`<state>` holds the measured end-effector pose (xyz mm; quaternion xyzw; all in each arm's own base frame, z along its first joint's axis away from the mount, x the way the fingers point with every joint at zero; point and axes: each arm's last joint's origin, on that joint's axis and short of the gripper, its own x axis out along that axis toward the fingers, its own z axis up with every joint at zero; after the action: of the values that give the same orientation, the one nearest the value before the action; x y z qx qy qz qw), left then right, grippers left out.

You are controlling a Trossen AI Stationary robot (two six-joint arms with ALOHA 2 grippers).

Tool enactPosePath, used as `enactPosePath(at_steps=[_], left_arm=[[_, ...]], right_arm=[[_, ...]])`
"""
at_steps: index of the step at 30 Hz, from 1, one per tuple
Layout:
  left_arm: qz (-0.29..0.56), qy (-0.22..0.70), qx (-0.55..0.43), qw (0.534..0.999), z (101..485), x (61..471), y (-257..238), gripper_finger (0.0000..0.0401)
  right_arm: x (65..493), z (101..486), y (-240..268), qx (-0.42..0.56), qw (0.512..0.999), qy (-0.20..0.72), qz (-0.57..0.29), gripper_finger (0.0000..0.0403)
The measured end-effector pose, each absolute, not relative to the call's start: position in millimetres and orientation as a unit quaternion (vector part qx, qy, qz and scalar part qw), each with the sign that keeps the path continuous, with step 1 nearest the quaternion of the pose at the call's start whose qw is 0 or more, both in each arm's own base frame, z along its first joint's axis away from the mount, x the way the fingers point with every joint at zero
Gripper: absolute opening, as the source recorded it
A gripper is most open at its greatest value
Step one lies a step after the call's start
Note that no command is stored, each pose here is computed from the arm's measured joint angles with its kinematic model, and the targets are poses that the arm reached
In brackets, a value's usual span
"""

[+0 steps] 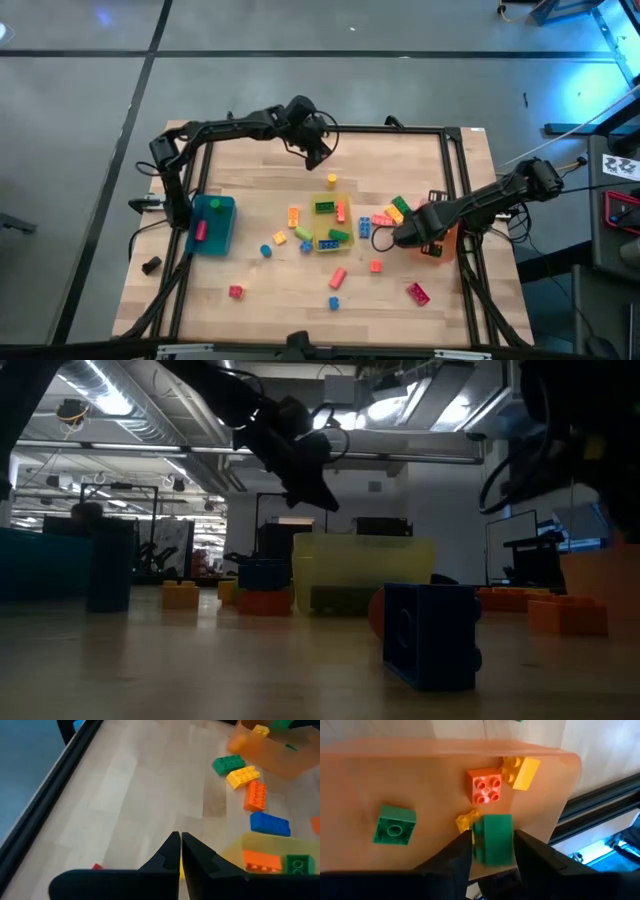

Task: Sort blocks by size
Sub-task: Put the green 4 stud game piece into the orange bin, then put the red 8 stud game piece into the yellow bin

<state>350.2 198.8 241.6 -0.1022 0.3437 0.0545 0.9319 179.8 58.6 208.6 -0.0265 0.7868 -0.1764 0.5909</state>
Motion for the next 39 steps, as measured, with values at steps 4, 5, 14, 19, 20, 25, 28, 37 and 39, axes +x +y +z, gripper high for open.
enactPosePath(at_steps=[4, 5, 14, 19, 20, 25, 28, 37, 39], left_arm=[[0.055, 0.341, -0.085, 0.934, 246, 345, 203, 0.0001], [0.054, 0.339, -0.079, 0.936, 249, 344, 203, 0.0001], [0.087, 0.329, -0.045, 0.939, 276, 312, 202, 0.0001], [0.107, 0.331, -0.052, 0.936, 276, 276, 194, 0.0001], [0.111, 0.33, -0.053, 0.936, 275, 269, 192, 0.0001], [0.121, 0.316, -0.047, 0.94, 268, 238, 174, 0.0001], [0.123, 0.3, -0.037, 0.945, 264, 221, 161, 0.0001], [0.139, 0.229, -0.012, 0.963, 250, 177, 126, 0.0001], [0.143, 0.214, -0.017, 0.966, 247, 170, 120, 0.0001]], right_arm=[[180, 208, 58, -0.02, 0.589, 0.788, -0.176, 0.0161], [180, 208, 58, -0.019, 0.589, 0.788, -0.175, 0.0162], [186, 233, 66, 0.091, 0.572, 0.786, -0.214, 0.0164], [197, 256, 83, 0.196, 0.59, 0.753, -0.216, 0.0164], [200, 259, 88, 0.225, 0.59, 0.744, -0.219, 0.0165], [208, 265, 116, 0.327, 0.612, 0.683, -0.228, 0.0165], [210, 261, 136, 0.378, 0.624, 0.649, -0.218, 0.0165], [195, 244, 171, 0.438, 0.636, 0.584, -0.25, 0.0165], [191, 239, 175, 0.437, 0.628, 0.587, -0.264, 0.0165]])
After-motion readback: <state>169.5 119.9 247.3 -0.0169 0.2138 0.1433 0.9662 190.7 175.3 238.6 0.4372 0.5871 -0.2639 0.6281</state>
